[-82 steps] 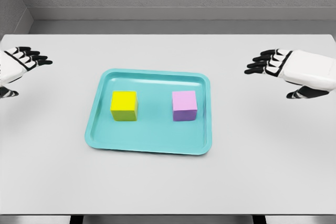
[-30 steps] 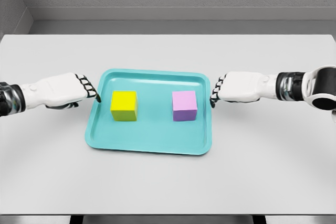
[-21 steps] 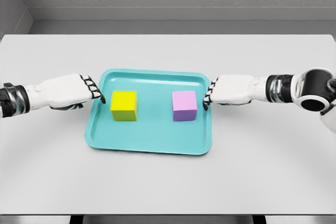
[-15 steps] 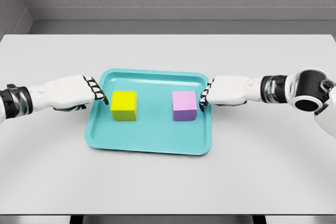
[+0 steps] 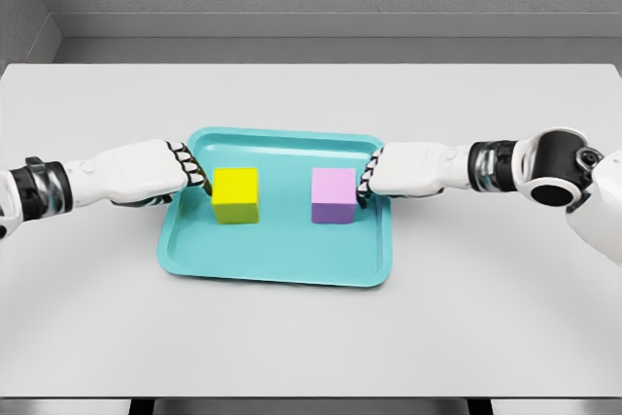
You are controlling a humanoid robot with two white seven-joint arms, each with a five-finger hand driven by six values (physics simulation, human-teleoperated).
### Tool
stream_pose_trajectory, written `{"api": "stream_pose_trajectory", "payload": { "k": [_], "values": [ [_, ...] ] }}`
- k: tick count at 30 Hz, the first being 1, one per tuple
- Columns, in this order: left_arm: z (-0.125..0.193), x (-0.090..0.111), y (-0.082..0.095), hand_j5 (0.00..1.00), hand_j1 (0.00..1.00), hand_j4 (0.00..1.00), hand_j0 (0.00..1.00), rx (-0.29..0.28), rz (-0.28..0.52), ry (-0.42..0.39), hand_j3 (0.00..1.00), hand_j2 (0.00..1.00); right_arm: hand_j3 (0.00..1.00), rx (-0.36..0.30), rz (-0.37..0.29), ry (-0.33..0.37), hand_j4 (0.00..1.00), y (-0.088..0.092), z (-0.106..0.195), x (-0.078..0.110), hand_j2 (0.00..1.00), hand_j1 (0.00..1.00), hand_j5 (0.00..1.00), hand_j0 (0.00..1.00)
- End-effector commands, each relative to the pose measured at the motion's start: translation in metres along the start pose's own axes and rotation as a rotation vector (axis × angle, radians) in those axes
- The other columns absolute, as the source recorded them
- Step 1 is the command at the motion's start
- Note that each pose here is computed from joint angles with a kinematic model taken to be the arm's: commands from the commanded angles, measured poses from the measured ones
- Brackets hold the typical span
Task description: Push two cubes
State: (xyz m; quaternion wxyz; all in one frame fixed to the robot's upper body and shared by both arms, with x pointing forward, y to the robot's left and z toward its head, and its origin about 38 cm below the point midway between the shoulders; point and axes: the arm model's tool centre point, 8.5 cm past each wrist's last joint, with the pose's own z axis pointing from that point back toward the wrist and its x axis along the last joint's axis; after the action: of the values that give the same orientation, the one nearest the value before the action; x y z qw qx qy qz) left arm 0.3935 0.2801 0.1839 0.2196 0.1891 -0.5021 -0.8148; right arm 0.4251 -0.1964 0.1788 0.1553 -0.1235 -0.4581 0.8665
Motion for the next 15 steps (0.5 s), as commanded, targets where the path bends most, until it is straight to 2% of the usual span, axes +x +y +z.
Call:
{"api": "stream_pose_trajectory", "payload": {
  "k": [1,7,9,15],
  "values": [
    [-0.003,0.001,0.001,0.71,0.71,0.71,0.71,0.012,0.007,-0.004,0.71,0.71,0.6,-0.004,-0.002,-0.002,0.6,-0.001,-0.002,0.001,0.6,0.6,0.6,0.6],
    [-0.005,0.003,0.004,0.71,0.71,0.71,0.71,0.02,0.005,-0.009,0.71,0.71,0.6,-0.011,0.001,-0.009,0.6,-0.004,-0.008,0.003,0.6,0.6,0.6,0.6],
    [-0.009,0.005,0.006,0.71,0.71,0.71,0.71,0.032,0.005,-0.017,0.71,0.71,0.6,0.005,-0.011,0.014,0.6,0.0,-0.01,-0.006,0.6,0.6,0.6,0.6],
    [-0.01,0.007,0.01,0.71,0.71,0.71,0.71,0.04,-0.005,-0.021,0.71,0.71,0.6,0.003,-0.025,0.018,0.6,-0.001,-0.017,-0.01,0.6,0.6,0.6,0.6]
  ]
}}
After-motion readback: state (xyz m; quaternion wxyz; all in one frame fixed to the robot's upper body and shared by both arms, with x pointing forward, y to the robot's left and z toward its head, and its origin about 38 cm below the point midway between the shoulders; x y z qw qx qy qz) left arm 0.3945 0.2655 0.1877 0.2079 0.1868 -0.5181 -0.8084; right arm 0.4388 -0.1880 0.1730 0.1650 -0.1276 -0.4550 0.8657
